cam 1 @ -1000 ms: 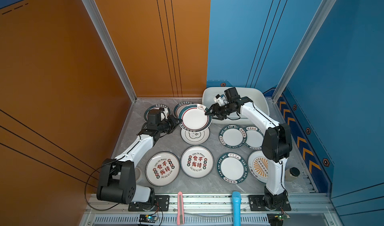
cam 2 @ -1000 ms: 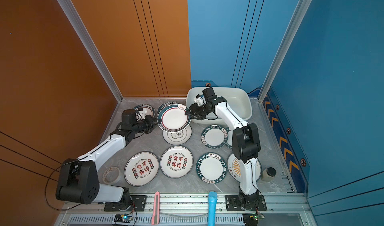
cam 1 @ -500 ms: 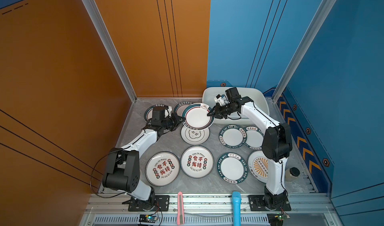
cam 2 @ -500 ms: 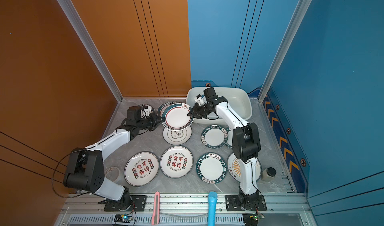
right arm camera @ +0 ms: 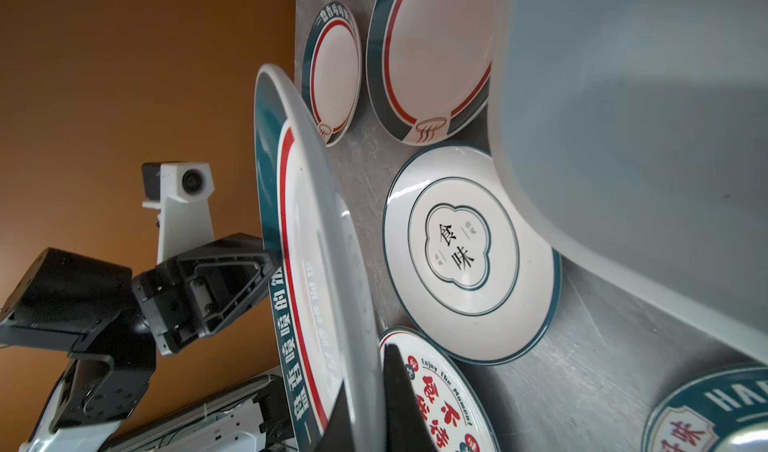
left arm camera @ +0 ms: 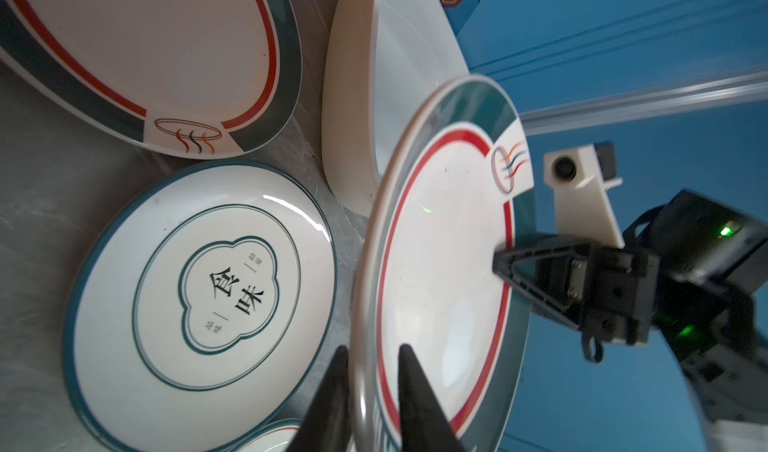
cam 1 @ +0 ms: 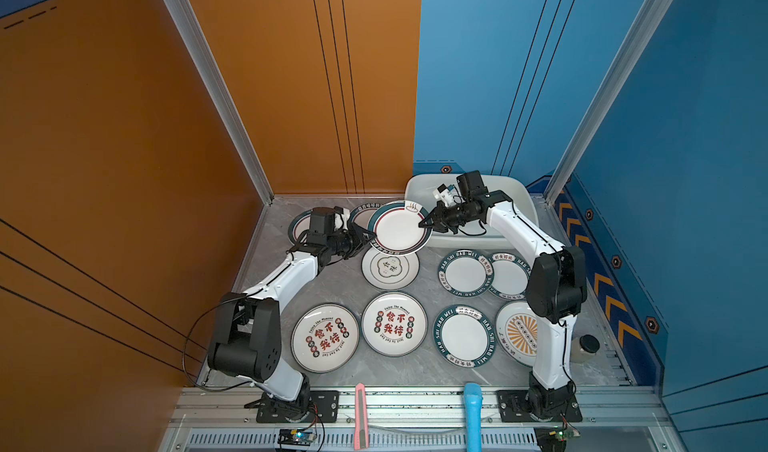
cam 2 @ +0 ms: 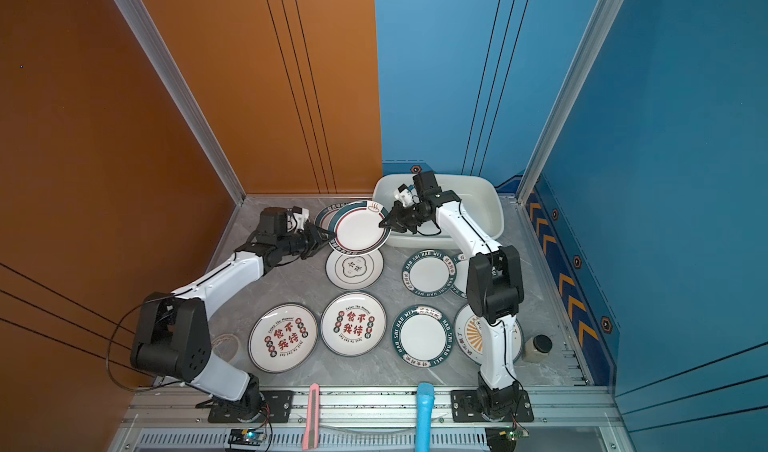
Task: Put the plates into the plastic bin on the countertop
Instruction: 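Grasp the raised plate rim with right gripper next to the left gripper, then lower the plate into the bin with right gripper while left gripper withdraws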
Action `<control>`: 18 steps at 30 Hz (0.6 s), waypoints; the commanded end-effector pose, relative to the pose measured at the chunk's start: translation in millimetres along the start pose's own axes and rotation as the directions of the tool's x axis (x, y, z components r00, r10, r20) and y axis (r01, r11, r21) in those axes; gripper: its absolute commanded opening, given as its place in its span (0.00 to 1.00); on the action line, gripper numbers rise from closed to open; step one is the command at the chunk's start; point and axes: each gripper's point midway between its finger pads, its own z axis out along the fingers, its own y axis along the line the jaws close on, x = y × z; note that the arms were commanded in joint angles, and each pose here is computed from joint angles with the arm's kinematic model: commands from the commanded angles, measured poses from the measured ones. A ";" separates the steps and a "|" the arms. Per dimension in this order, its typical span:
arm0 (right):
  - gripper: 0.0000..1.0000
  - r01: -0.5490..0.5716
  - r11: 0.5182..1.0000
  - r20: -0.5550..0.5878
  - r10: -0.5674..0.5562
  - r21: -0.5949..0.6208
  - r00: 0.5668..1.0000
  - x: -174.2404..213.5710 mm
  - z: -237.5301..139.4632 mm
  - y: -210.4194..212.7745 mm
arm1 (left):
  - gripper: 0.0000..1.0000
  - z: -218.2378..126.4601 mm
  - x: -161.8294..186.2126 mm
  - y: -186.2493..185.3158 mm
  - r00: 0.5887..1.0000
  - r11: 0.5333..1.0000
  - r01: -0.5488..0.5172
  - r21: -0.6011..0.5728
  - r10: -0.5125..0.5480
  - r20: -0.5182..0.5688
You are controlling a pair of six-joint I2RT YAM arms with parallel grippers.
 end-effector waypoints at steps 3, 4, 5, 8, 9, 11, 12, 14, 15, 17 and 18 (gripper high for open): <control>0.00 -0.033 0.998 0.159 0.023 0.059 0.987 -46.1 -37.5 -10.8 | 0.63 -12.0 -2.2 -14.5 0.996 0.996 -0.092 -0.017 0.092 0.016; 0.00 -0.046 0.997 0.179 0.033 0.069 0.983 -52.6 -42.0 -15.5 | 0.75 -13.9 -1.3 -15.0 0.995 0.994 -0.103 -0.026 0.103 0.016; 0.00 -0.054 0.996 0.200 0.038 0.076 0.979 -58.2 -47.5 -17.1 | 0.91 -15.8 -0.6 -14.5 0.994 0.993 -0.112 -0.036 0.113 0.016; 0.00 -0.124 0.986 0.251 0.092 0.114 0.964 -75.7 -54.4 -41.8 | 0.98 -23.7 1.1 -17.0 0.988 0.987 -0.148 -0.056 0.150 0.023; 0.00 -0.147 0.981 0.274 0.108 0.125 0.956 -81.6 -58.9 -49.0 | 0.98 -27.1 0.3 -14.0 0.989 0.987 -0.144 -0.071 0.146 0.035; 0.00 -0.196 0.969 0.313 0.142 0.148 0.939 -92.1 -64.4 -64.2 | 0.98 -34.6 -2.2 -5.9 0.991 0.990 -0.107 -0.087 0.113 0.069; 0.00 -0.217 0.963 0.332 0.155 0.157 0.930 -97.5 -66.9 -71.3 | 0.98 -38.0 -2.0 2.0 0.993 0.993 -0.076 -0.089 0.084 0.088; 0.00 -0.257 0.951 0.363 0.181 0.171 0.914 -107.2 -69.6 -84.2 | 0.98 -44.0 -3.7 11.4 0.991 0.997 -0.031 -0.066 0.039 0.125; 0.00 -0.278 0.944 0.378 0.196 0.176 0.905 -112.0 -70.4 -90.9 | 0.98 -47.4 -4.6 15.1 0.990 0.998 -0.016 -0.059 0.024 0.140; 0.00 -0.323 0.930 0.404 0.230 0.177 0.885 -121.1 -71.6 -104.3 | 0.98 -51.4 -3.6 21.3 0.989 0.997 -0.014 -0.081 0.026 0.146; 0.00 -0.341 0.924 0.414 0.245 0.175 0.877 -125.6 -71.0 -110.5 | 0.98 -52.6 -1.6 25.7 0.990 0.994 -0.016 -0.112 0.031 0.135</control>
